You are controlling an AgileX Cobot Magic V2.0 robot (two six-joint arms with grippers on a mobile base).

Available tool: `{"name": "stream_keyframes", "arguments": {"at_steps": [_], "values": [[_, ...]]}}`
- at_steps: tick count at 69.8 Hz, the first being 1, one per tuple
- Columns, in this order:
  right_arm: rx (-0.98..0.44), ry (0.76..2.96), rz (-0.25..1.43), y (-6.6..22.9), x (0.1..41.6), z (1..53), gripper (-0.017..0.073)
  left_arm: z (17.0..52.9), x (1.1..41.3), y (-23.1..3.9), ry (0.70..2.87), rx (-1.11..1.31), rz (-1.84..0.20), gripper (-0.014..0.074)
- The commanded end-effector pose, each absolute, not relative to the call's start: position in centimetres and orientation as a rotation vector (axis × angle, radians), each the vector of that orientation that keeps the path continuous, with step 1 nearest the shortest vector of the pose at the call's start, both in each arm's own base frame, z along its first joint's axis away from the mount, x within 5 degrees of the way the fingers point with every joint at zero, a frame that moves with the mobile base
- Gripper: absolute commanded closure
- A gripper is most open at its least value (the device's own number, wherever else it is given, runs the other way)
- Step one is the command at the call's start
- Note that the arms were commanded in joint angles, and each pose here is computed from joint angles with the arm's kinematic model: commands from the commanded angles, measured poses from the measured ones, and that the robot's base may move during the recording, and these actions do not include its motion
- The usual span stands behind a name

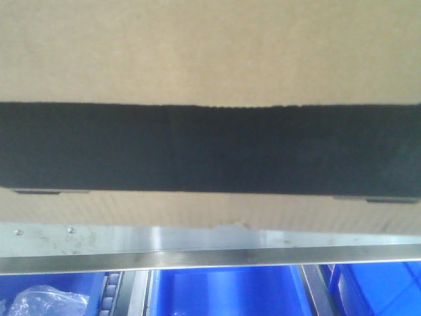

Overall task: Grab box from left shelf to table start
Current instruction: 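Lift the box with both grippers and pull it off the shelf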

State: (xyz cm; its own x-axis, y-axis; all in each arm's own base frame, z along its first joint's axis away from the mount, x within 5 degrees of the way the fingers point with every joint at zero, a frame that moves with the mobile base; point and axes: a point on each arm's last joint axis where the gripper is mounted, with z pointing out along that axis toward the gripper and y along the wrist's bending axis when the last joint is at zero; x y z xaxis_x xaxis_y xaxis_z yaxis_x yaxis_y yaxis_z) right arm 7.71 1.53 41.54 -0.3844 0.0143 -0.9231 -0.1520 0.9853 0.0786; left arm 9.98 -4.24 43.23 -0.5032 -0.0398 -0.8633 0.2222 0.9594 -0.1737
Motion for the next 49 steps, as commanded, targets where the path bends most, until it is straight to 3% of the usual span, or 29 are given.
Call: {"name": "stream_keyframes", "arguments": {"at_steps": [1,49], "values": [[-0.086,1.759,0.211,1.68,7.73,44.00,0.0501,45.91,9.16,-5.16,1.891,0.118,-0.588,0.0698],[-0.086,1.760,0.212,1.68,7.73,43.98,0.0501,45.91,9.16,-5.14,1.892,0.116,-0.588,0.0698]]}}
